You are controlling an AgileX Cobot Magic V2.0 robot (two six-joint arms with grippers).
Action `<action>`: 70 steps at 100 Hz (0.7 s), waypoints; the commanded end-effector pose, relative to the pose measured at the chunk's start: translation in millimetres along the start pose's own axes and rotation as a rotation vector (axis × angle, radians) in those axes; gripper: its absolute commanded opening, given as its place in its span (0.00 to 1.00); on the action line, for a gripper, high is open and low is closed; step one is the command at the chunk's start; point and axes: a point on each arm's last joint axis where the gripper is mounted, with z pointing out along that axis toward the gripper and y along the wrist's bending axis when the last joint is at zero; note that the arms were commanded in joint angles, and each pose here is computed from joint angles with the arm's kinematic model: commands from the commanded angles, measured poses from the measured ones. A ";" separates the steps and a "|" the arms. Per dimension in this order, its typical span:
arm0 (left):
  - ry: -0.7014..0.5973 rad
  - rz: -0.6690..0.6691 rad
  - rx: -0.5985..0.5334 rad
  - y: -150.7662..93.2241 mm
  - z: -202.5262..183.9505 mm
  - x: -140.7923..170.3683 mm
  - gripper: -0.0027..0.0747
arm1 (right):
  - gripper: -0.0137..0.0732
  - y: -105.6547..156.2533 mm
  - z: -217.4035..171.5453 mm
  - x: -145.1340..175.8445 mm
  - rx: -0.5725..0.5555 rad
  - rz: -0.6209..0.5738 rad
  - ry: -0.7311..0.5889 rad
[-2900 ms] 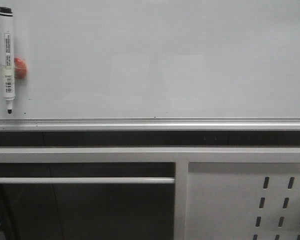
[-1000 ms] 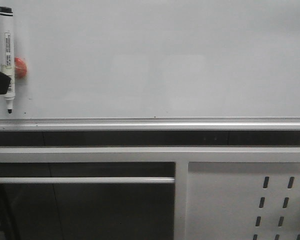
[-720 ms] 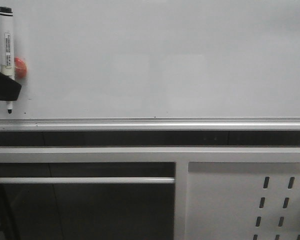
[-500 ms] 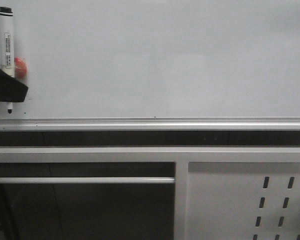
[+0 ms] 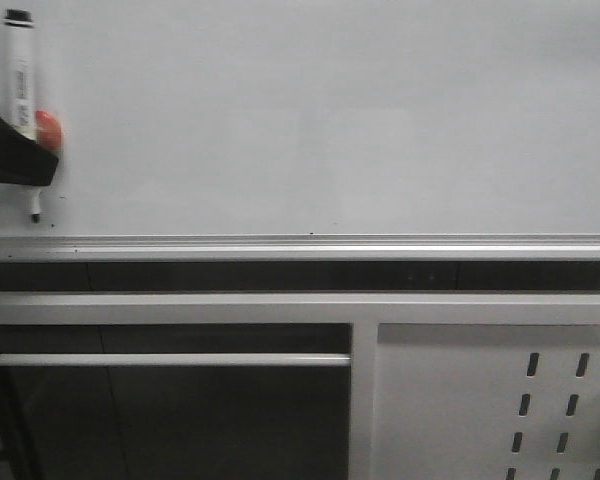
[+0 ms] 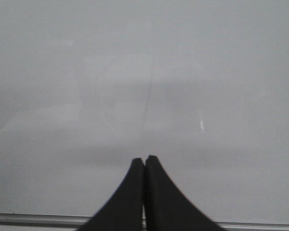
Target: Write number 1 on whiteboard
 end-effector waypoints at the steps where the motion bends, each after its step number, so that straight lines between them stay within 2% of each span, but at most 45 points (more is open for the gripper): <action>1: -0.116 -0.057 0.072 -6.7 -4.5 -21.9 0.01 | 0.07 0.9 -1.6 -17.0 -0.004 -0.009 -0.106; 11: -0.124 -0.073 0.110 -10.6 -6.3 -23.4 0.01 | 0.07 0.9 -1.6 -17.0 -0.004 -0.009 -0.106; 44: -0.115 0.108 0.171 -30.6 -41.2 -32.4 0.01 | 0.07 2.7 -3.9 -16.5 -0.020 -0.031 -0.066; 58: -0.100 0.218 0.237 -46.1 -64.2 -33.5 0.01 | 0.07 12.6 -8.5 -18.8 -0.123 -0.077 -0.041; 70: -0.073 0.291 0.243 -53.1 -79.8 -33.1 0.01 | 0.07 21.4 -10.3 -14.6 -0.223 -0.125 0.010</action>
